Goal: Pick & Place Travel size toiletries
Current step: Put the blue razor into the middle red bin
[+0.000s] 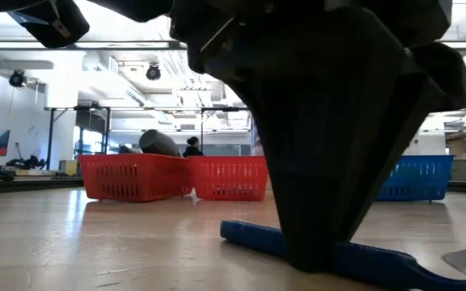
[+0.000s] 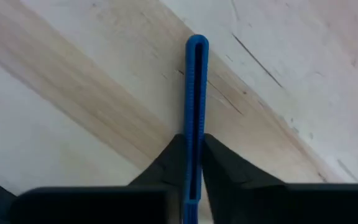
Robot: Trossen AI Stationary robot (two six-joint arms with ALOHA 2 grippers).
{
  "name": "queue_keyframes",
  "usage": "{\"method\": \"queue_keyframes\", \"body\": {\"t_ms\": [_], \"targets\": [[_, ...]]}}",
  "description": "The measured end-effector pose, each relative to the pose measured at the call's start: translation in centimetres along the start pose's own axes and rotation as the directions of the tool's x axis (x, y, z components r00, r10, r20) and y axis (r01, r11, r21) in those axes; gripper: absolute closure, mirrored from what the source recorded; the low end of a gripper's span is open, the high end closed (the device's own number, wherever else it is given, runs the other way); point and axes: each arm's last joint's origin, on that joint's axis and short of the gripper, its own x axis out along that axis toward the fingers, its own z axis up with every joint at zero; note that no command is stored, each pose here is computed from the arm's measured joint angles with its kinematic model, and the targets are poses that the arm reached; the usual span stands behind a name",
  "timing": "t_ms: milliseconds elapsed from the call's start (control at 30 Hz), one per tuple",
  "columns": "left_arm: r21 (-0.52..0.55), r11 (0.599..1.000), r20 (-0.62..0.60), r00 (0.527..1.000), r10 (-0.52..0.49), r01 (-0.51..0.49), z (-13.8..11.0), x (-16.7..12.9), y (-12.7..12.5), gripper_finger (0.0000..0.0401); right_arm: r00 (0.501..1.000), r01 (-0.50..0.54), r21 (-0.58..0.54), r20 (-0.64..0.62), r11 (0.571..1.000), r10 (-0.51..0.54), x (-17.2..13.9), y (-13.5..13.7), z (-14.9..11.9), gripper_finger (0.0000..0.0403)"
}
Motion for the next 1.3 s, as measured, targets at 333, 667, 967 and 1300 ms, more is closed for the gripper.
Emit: {"method": "queue_keyframes", "body": {"t_ms": [333,667,967,1300], "targets": [[0.004,1.0,0.011,1.0,0.014,-0.014,0.0,0.0,0.0,0.0314,0.987,0.086,-0.059,0.141,0.995,-0.077,-5.4,-2.7,3.7,0.0382],[0.037,0.995,0.055,0.995,0.088,-0.09,0.2,0.0,0.2,0.0314,0.937,-0.163,0.135,0.33,0.977,0.111,-13.4,-11.0,15.7,0.0381],[0.035,0.993,0.069,0.991,0.112,-0.115,0.2,0.0,0.3,0.0314,0.913,-0.259,0.318,0.389,0.912,0.123,-9.1,-16.3,19.7,0.0381],[0.071,0.982,0.098,0.981,0.167,-0.174,0.3,0.0,0.5,0.0314,0.893,-0.25,0.42,0.449,0.873,0.039,-6.6,-17.8,20.3,0.0371]]}}
